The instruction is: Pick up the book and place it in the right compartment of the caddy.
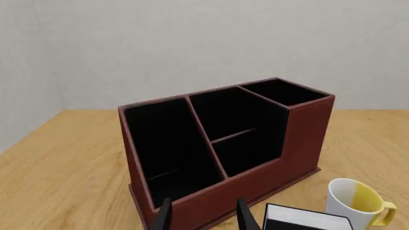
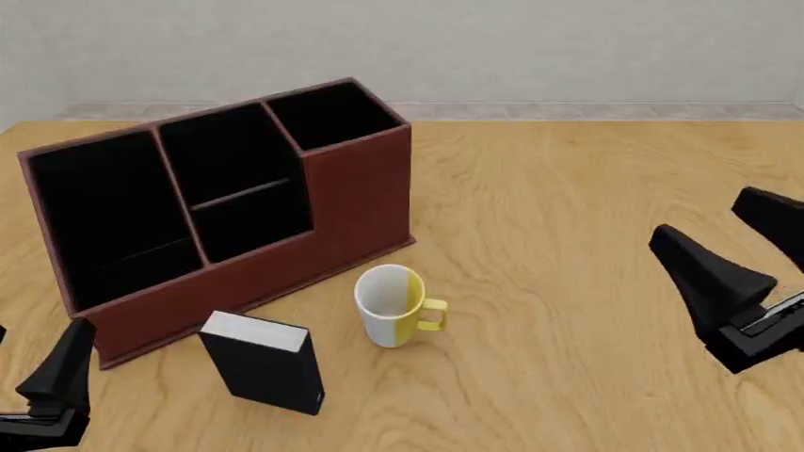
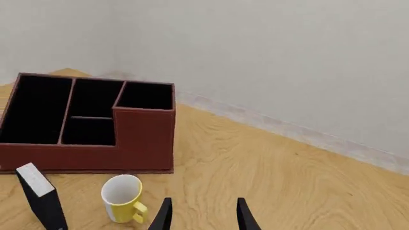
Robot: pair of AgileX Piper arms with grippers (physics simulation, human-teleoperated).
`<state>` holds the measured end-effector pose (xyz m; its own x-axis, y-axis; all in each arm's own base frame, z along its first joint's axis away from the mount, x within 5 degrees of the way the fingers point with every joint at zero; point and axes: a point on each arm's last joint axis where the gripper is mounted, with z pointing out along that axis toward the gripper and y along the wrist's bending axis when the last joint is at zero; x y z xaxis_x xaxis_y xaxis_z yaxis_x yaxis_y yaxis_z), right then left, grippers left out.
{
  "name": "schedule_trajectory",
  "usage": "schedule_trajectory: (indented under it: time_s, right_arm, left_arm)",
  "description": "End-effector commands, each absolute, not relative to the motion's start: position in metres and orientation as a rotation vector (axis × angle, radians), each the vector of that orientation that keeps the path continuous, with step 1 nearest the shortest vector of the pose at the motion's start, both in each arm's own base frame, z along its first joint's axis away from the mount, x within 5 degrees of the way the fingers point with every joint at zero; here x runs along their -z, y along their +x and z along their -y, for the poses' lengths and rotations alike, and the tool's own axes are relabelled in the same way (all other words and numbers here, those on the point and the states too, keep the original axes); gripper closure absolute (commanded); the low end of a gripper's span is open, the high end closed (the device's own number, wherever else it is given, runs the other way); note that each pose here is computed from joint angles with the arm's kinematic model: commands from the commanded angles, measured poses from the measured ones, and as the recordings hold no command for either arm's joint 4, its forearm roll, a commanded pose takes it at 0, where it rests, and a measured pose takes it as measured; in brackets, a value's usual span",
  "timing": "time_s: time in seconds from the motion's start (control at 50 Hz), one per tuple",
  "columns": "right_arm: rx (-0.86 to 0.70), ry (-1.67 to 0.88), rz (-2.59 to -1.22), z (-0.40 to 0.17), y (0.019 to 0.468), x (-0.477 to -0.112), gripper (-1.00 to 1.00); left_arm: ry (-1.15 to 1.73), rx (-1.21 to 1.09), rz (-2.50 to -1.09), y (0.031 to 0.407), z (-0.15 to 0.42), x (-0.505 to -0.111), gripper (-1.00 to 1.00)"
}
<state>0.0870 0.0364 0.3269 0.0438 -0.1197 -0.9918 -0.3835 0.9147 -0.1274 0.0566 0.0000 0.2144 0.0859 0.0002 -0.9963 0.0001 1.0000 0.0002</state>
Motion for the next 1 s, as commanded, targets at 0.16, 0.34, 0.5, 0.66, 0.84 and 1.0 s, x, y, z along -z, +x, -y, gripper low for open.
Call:
schedule_trajectory:
  time_s: [0.16, 0.34, 0.5, 0.66, 0.84, 1.0]
  right_arm:
    - [-0.328, -0.708, -1.598, -0.103, 0.138, -0.341, -1.0]
    - [-0.39, -0.79, -1.62, -0.139, 0.157, -0.335, -1.0]
    - [-0.446, -0.857, -1.662, -0.175, 0.171, -0.321, -1.0]
    - [-0.469, -0.912, -1.679, -0.2, 0.179, -0.314, -1.0]
    - [-0.49, -0.972, -1.679, -0.227, 0.184, -0.311, -1.0]
    - [-0.518, -1.028, -1.697, -0.252, 0.184, -0.303, -1.0]
  left_arm:
    - [0.0, 0.0, -1.485, 0.057, 0.0, -0.214, -1.0]
    - [0.0, 0.0, -1.485, 0.057, 0.0, -0.214, -1.0]
    - [0.0, 0.0, -1.485, 0.057, 0.0, -0.214, -1.0]
    - [0.0, 0.0, -1.485, 0.057, 0.0, -0.214, -1.0]
    - [0.0, 0.0, -1.485, 0.057, 0.0, -0.214, -1.0]
    - [0.0, 0.0, -1.485, 0.057, 0.0, -0.214, -1.0]
